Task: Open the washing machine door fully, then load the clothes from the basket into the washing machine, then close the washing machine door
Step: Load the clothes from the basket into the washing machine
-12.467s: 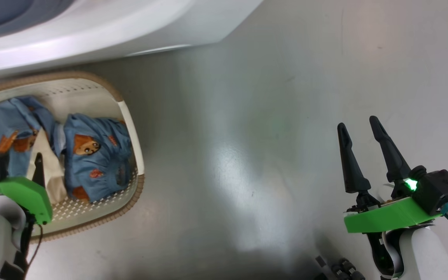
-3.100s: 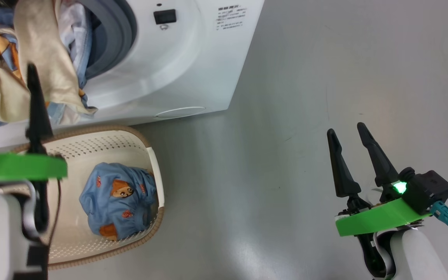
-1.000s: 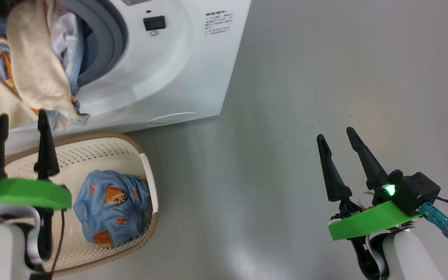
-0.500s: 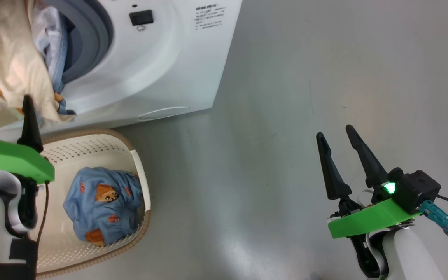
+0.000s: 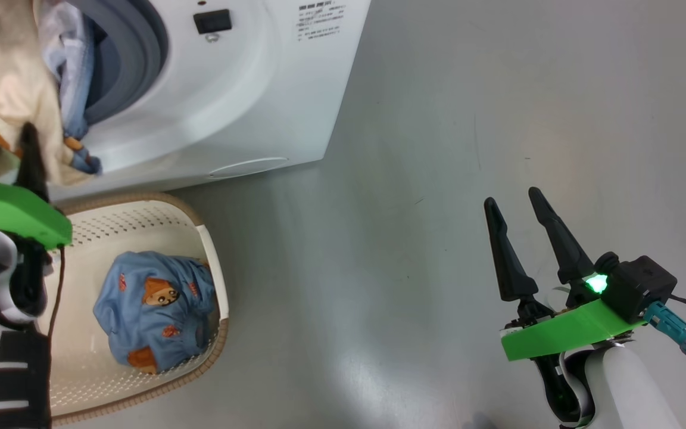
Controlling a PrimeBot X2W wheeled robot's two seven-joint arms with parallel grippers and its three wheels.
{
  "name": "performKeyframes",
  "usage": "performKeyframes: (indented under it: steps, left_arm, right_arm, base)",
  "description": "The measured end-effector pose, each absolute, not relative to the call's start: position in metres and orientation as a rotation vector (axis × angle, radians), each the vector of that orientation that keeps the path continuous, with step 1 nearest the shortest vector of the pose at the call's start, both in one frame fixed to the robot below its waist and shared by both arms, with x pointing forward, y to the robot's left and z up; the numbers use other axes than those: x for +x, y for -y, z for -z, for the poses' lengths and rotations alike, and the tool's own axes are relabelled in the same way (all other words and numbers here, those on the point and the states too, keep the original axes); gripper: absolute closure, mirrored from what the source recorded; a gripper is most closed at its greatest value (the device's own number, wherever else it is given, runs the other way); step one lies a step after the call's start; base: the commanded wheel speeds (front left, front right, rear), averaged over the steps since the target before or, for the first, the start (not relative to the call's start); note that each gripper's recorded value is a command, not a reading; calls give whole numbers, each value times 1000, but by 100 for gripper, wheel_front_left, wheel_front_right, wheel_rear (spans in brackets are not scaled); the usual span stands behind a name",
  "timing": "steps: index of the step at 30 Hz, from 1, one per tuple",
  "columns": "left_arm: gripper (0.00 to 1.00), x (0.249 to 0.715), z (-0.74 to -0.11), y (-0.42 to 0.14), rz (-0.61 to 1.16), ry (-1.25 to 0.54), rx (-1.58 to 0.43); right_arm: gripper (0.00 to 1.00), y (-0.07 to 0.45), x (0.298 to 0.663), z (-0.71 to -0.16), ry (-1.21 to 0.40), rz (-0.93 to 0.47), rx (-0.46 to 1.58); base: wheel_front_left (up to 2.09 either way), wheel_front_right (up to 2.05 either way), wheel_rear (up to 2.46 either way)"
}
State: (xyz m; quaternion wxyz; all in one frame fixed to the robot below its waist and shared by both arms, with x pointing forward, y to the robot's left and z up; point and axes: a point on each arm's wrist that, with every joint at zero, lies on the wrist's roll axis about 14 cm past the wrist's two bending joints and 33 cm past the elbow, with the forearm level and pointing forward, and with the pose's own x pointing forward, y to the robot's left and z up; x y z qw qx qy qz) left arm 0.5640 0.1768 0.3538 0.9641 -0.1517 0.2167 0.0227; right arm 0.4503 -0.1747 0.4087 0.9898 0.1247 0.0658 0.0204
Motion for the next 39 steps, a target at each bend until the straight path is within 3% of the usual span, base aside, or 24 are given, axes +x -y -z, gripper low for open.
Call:
performKeyframes:
  steps: [1,2,13,27,39]
  left_arm:
    - [95,566,-356,-177,-48,-427,-314]
    - [100,569,-358,-177,-49,-413,-316]
    - [100,579,-370,-175,-27,-334,-309]
    - [100,624,-425,-158,61,-148,-189]
    - [100,662,-431,-154,85,-131,-147]
  right_arm:
    - [0,175,450,-408,-134,-40,253]
    - [0,175,450,-408,-135,-38,256]
    - [0,175,450,-405,-142,-35,263]
    - [0,176,450,-401,-151,-32,264]
    - [0,184,448,-391,-177,-6,258]
  base:
    - [0,0,0]
    - [0,0,0]
    - [0,0,0]
    - [0,0,0]
    - [0,0,0]
